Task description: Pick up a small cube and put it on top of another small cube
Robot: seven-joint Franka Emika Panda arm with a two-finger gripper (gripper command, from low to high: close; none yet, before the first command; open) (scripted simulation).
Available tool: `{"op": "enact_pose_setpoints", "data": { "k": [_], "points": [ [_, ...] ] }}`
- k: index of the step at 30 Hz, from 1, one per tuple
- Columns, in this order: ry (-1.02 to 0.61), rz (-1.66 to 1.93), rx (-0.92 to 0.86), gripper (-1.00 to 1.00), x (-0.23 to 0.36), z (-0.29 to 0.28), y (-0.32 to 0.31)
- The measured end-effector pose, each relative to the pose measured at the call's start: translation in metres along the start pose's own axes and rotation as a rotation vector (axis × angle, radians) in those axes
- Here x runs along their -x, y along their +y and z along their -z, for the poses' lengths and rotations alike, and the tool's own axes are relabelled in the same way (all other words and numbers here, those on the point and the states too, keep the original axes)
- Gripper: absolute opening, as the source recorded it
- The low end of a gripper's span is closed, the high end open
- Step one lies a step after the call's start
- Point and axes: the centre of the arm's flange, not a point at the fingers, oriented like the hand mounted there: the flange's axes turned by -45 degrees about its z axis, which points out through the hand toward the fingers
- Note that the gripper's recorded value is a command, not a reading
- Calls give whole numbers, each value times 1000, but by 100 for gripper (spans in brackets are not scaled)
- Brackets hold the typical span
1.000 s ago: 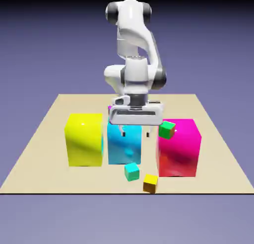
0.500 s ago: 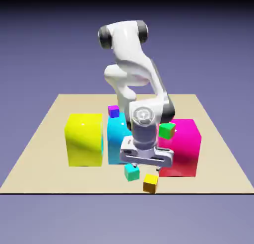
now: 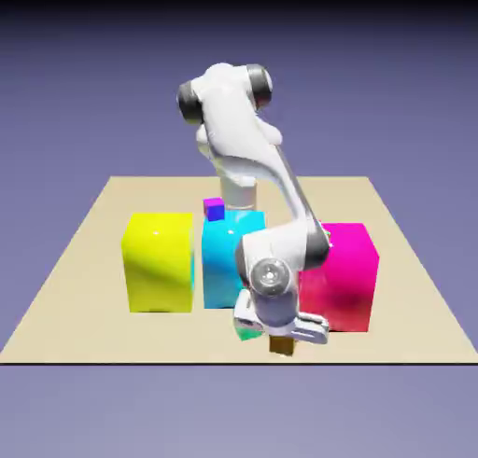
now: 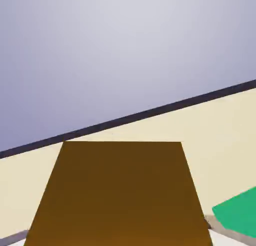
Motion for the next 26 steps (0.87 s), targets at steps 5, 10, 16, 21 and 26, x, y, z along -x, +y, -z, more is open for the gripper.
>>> {"op": "enact_pose_setpoints", "data": {
  "k": [5, 10, 16, 21, 26],
  "points": [
    [36, 227, 126, -100, 66, 74, -37],
    [61, 441, 242, -100, 149, 140, -67],
    [-47, 646, 355, -100, 213, 166, -90],
    [-47, 646, 355, -100, 204, 122, -79],
    [-47, 646, 357, 100, 202, 112, -76]
  ]
}}
